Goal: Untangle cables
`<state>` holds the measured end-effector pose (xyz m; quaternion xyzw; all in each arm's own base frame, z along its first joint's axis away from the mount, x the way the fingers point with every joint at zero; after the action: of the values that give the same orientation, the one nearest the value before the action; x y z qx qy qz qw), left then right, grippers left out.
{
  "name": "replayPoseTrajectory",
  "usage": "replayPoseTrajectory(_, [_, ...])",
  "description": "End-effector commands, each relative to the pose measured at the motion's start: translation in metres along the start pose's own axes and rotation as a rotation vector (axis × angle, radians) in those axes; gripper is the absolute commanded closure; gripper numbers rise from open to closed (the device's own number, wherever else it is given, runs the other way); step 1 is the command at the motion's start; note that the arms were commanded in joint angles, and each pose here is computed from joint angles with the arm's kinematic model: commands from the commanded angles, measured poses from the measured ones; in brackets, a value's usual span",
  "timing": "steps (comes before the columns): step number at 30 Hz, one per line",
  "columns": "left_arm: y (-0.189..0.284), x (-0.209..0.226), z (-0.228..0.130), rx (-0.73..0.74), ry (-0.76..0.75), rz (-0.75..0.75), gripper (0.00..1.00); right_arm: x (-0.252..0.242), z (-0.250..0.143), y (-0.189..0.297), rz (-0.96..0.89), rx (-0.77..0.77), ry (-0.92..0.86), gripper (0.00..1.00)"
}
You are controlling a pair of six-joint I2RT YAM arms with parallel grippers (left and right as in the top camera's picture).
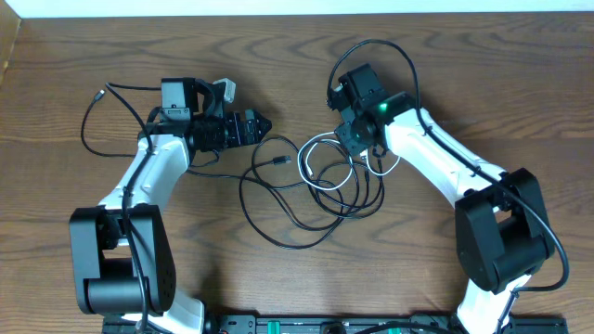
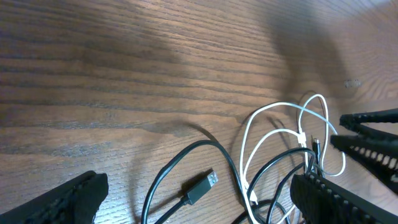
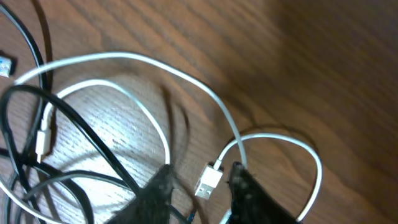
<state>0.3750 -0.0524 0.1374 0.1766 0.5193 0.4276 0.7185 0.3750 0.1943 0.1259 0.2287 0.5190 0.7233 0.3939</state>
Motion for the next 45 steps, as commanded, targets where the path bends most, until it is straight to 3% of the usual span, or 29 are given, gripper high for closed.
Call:
replayPoseTrajectory(1, [0.001, 0.000, 0.007, -0.015, -0.017, 0.010, 0.00, 0.010, -0.005, 0.000, 0.038, -0.014, 0.016, 0.67])
replayPoseTrajectory(15, [0.001, 0.000, 0.007, -0.015, -0.017, 0.010, 0.01, 0.019, -0.018, -0.030, 0.072, -0.095, 0.020, 0.66])
replayPoseTrajectory(20, [0.001, 0.000, 0.007, -0.015, -0.017, 0.010, 0.00, 0.019, -0.023, -0.035, 0.072, -0.092, 0.019, 0.73])
replayPoseTrajectory(21, [0.001, 0.000, 0.007, -0.015, -0.017, 0.010, 0.00, 0.019, -0.023, -0.035, 0.072, -0.092, 0.019, 0.78])
replayPoseTrajectory(22, [0.001, 0.000, 0.007, -0.015, -0.017, 0.010, 0.00, 0.019, -0.023, -0.035, 0.070, -0.093, 0.019, 0.91])
replayPoseTrajectory(24, [0.001, 0.000, 0.007, -0.015, -0.017, 0.010, 0.00, 0.016, -0.020, -0.032, 0.045, -0.100, 0.017, 0.97])
replayPoseTrajectory(29, [0.001, 0.000, 0.007, -0.015, -0.017, 0.010, 0.00, 0.004, 0.003, 0.009, -0.049, -0.194, 0.008, 0.99])
replayPoseTrajectory(33, [0.001, 0.000, 0.007, -0.015, -0.017, 0.010, 0.00, -0.001, 0.025, 0.069, -0.080, -0.383, 0.000, 0.99])
replayPoseTrajectory(45, [0.001, 0.000, 0.007, -0.015, -0.017, 0.010, 0.00, 0.001, 0.038, 0.182, -0.118, -0.709, 0.001, 0.99])
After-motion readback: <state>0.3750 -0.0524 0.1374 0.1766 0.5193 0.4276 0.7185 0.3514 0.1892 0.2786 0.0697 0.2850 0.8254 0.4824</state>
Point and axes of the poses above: each gripper's point midway between its finger pads, its own y axis back along the fingers, its own x axis along the line the jaws close on, z = x × y, the point moved 7 cm from there along y, back along the fingers, and after that the axes turned 3 degrees about y, right-handed, at the moved point
